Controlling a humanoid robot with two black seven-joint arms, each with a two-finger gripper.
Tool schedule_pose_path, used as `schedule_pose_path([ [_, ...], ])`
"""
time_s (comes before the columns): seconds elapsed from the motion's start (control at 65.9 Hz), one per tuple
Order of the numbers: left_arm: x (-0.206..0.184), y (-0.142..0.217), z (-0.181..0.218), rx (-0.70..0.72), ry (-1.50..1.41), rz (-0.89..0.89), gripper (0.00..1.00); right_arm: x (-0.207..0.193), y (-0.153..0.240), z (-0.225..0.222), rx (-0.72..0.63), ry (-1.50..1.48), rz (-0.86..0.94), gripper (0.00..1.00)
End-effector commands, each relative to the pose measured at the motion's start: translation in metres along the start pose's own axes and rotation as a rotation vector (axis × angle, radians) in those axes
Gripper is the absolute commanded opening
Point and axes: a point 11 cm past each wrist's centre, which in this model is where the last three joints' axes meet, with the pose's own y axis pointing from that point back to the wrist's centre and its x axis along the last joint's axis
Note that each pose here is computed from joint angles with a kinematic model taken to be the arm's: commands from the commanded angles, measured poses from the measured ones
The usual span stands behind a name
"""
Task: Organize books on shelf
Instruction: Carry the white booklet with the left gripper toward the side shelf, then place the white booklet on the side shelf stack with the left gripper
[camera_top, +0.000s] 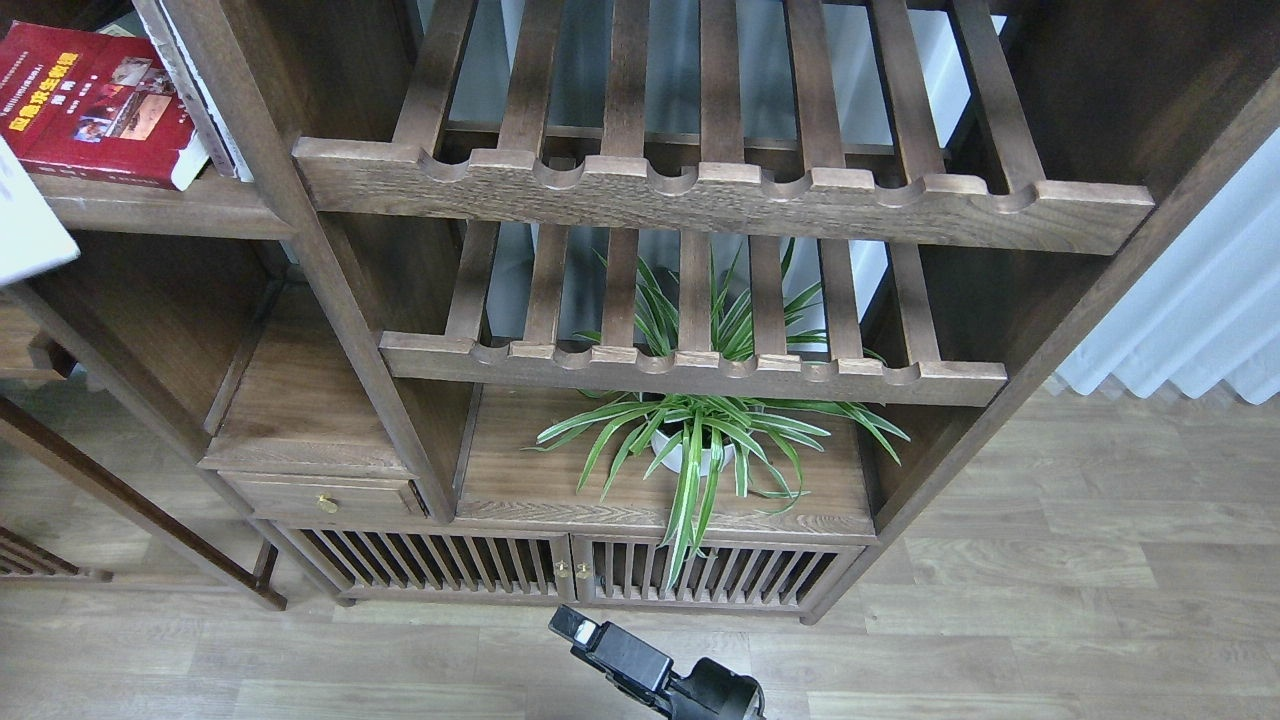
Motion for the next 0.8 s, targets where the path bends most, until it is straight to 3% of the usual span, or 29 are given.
schedule_pose_path([
  [0.0, -0.01, -0.03, 0.022, -0.04, -0.085, -0.041, 0.06, -0.001, 0.0, 0.0, 0.001, 0.0, -0.004, 1.0],
  [0.455, -0.023, -0.1, 0.051, -0.139, -0.192, -0.056, 0.06, 0.001, 0.003, 0.003, 0.004, -0.009, 0.005, 1.0],
  [0.607, -0.021, -0.116, 0.05, -0.138, -0.175, -0.046, 0.06, 0.001, 0.003, 0.003, 0.004, -0.009, 0.005, 1.0],
  [0.789, -0.035, -0.161, 0.048, -0.11, -0.141, -0.073, 0.06, 0.002, 0.003, 0.003, 0.006, -0.01, 0.006, 1.0],
])
